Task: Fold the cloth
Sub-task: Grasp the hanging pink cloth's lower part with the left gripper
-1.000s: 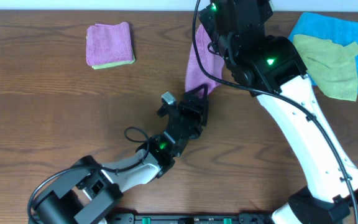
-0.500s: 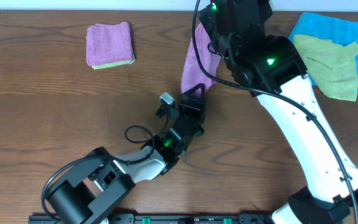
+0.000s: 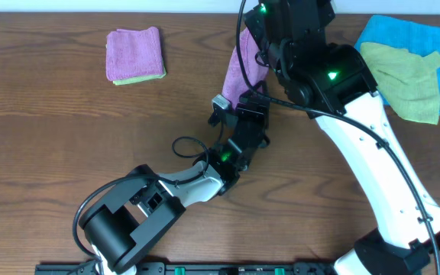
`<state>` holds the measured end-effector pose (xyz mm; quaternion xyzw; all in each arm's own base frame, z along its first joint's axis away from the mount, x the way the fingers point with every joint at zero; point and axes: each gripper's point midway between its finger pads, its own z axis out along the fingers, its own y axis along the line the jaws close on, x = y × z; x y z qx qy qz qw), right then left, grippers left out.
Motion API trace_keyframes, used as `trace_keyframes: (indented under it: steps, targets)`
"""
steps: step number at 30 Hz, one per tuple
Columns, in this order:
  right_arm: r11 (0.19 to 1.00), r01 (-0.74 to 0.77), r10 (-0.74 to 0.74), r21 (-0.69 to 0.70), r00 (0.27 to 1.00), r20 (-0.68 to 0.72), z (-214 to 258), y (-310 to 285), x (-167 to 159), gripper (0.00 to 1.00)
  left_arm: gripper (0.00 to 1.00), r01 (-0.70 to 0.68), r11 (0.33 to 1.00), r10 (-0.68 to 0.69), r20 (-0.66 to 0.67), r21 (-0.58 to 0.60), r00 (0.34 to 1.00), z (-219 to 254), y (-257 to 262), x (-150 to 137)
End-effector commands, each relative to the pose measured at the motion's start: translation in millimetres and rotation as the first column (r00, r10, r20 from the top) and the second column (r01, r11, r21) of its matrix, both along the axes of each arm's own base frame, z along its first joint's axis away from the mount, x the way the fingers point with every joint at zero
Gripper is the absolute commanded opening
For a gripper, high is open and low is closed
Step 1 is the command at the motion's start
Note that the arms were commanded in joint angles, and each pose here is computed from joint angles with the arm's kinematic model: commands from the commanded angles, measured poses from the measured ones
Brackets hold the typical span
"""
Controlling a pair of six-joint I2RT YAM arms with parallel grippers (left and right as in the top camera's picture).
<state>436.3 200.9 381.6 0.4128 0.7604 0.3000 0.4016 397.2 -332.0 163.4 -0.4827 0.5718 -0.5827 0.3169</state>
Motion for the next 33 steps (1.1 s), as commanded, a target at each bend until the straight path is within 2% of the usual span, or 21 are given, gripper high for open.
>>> trace_keyframes:
  steps: [1, 2, 3, 4, 11, 16, 23, 28, 33]
  targets:
    - [1.000, 0.000, 0.000, 0.007, 1.000, 0.012, 5, 1, -3, 0.01, 0.69, 0.011, 0.998, -0.012, 0.005, 0.064, 1.000, -4, -2, 3]
    - [1.000, 0.000, 0.000, 0.006, 1.000, 0.012, 5, 1, -3, 0.01, 0.81, 0.016, 0.997, -0.015, -0.004, 0.077, 1.000, -7, -3, 2]
    - [1.000, 0.000, 0.000, 0.007, 1.000, 0.012, 5, 1, -3, 0.01, 0.98, 0.022, 0.996, -0.022, -0.009, 0.081, 1.000, -9, -3, 2]
    - [1.000, 0.000, 0.000, 0.006, 1.000, 0.012, 5, 1, -3, 0.01, 0.95, 0.032, 0.996, -0.031, -0.012, 0.087, 0.999, -10, -5, 1]
    - [1.000, 0.001, -0.001, 0.007, 1.000, 0.014, 6, 1, -3, 0.01, 0.95, 0.090, 0.993, -0.090, -0.013, 0.077, 0.996, -9, -14, -3]
    - [0.999, 0.032, -0.032, -0.008, 0.999, 0.025, 7, -5, -1, 0.02, 0.95, 0.110, 0.985, -0.123, 0.090, 0.137, 0.988, 12, -18, -3]
    - [0.998, 0.060, -0.059, -0.018, 0.998, 0.037, 9, -11, 1, 0.01, 0.95, 0.133, 0.979, -0.153, 0.119, 0.156, 0.981, 23, -19, -7]
    - [0.988, 0.141, -0.137, -0.055, 0.988, 0.064, 12, -28, 4, 0.02, 0.95, 0.075, 0.981, -0.094, 0.101, 0.176, 0.990, 15, 8, -9]
    - [0.988, 0.145, -0.141, -0.053, 0.988, 0.062, 12, -30, 5, 0.02, 0.95, 0.036, 0.981, -0.054, 0.089, 0.189, 0.995, 10, 25, -7]
